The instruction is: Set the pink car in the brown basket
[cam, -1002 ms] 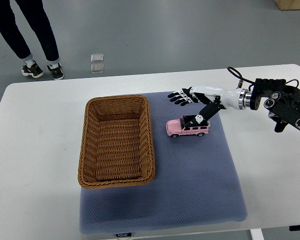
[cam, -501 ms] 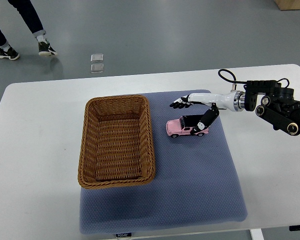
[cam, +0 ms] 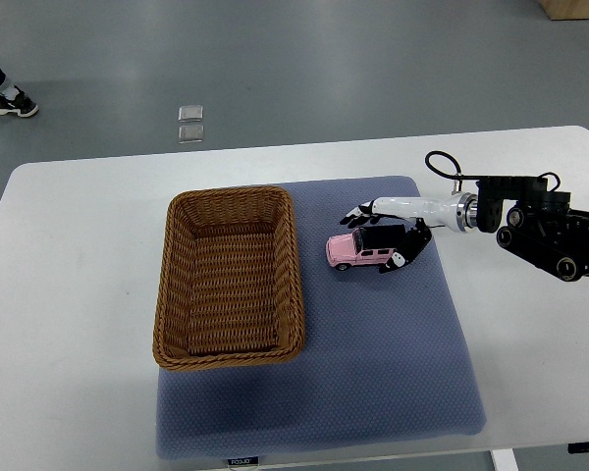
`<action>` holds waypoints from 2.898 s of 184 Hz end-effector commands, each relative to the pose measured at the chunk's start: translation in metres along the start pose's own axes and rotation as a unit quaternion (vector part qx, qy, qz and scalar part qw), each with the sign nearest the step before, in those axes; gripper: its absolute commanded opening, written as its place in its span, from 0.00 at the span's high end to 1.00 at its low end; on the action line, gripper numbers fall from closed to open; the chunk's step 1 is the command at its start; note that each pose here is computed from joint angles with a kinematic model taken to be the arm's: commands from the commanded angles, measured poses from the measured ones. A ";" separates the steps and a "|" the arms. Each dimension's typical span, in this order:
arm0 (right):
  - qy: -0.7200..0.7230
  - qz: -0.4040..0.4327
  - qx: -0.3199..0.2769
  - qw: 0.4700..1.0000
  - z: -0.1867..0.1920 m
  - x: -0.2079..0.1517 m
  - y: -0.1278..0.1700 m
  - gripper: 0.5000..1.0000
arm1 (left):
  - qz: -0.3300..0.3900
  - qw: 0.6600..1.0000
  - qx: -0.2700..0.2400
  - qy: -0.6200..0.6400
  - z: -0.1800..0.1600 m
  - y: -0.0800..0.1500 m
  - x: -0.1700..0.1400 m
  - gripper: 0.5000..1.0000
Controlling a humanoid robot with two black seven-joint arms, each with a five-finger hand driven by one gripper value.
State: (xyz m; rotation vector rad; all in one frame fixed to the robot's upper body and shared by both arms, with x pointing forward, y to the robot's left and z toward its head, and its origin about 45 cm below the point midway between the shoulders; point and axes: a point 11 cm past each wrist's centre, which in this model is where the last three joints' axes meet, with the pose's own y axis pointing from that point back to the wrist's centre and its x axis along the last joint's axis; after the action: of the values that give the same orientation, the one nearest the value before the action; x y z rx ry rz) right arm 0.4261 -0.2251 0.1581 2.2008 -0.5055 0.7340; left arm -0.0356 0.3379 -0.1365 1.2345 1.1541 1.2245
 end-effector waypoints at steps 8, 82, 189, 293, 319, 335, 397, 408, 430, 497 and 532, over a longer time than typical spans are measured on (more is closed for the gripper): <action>0.000 0.000 0.000 1.000 0.000 0.000 0.000 0.59 | 0.000 1.000 0.000 0.000 0.000 0.000 0.000 0.00; 0.001 0.006 -0.002 1.000 0.003 0.006 0.005 1.00 | 0.000 1.000 0.000 0.000 0.000 0.000 0.000 0.00; 0.022 0.058 0.124 0.990 -0.068 0.064 -0.002 1.00 | 0.000 1.000 0.000 0.000 0.000 0.000 0.000 0.00; 0.099 -0.042 0.223 0.969 -0.194 0.015 -0.076 1.00 | 0.000 1.000 0.000 0.000 0.000 0.000 0.000 0.00; 0.099 -0.053 0.211 0.971 -0.188 0.003 -0.083 1.00 | 0.000 1.000 0.000 0.000 0.000 0.000 0.000 0.00; 0.095 -0.045 0.194 0.975 -0.175 0.003 -0.084 1.00 | 0.000 1.000 0.000 0.000 0.000 0.000 0.000 0.00; 0.075 -0.048 0.170 0.981 -0.157 -0.009 -0.087 0.97 | 0.000 1.000 0.000 0.000 0.000 0.000 0.000 0.00; 0.074 -0.045 0.171 0.981 -0.158 -0.007 -0.087 0.62 | 0.000 1.000 0.000 0.000 0.000 0.000 0.000 0.00; 0.069 -0.042 0.173 0.982 -0.159 -0.005 -0.086 0.35 | 0.000 1.000 0.000 0.000 0.000 0.000 0.000 0.00; -0.053 0.015 0.220 0.974 -0.180 0.030 -0.080 0.23 | 0.000 1.000 0.000 0.000 0.000 0.000 0.000 0.00; -0.174 0.080 0.198 0.961 -0.145 0.065 -0.059 0.23 | 0.000 1.000 0.000 0.000 0.000 0.000 0.000 0.00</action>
State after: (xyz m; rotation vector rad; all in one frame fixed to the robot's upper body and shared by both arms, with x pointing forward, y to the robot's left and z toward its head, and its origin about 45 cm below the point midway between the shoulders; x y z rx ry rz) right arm 0.4421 -0.0537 0.2435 2.7045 -0.6002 0.7018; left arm -0.0356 0.3379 -0.1365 1.2344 1.1543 1.2241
